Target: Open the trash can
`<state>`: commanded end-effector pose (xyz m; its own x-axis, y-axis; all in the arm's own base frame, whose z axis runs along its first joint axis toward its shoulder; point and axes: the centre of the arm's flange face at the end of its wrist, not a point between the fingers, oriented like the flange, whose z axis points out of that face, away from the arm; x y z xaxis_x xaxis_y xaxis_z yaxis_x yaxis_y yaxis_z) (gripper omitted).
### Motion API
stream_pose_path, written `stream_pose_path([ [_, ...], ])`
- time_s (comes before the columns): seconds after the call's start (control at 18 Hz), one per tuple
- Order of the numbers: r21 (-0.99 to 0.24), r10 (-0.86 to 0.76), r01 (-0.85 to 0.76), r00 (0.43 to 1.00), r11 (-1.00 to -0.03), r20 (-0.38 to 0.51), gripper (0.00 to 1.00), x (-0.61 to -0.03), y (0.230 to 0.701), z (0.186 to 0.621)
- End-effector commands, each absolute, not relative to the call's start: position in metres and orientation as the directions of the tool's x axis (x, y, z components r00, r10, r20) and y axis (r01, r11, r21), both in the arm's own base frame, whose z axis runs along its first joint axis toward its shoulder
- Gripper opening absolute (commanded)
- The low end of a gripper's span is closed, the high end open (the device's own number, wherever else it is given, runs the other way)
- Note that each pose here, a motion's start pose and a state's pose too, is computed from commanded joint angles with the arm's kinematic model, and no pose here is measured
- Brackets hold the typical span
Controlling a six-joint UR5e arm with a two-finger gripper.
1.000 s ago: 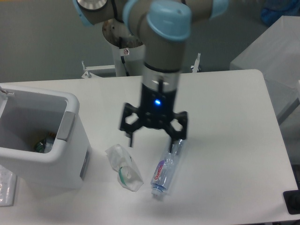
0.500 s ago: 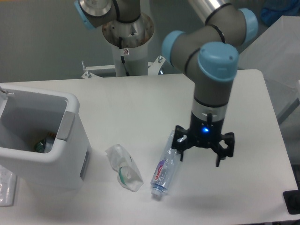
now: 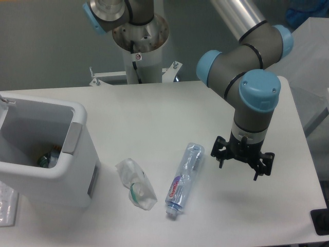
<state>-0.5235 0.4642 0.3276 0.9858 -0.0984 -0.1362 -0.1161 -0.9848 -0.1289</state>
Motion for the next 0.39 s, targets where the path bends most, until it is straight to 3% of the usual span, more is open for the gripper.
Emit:
stream_pose_path([
  [0.39,-0.120,-0.098,-0.115,0.986,-0.986,-0.138,1.00,-0.5237,0.4632,0.3268],
])
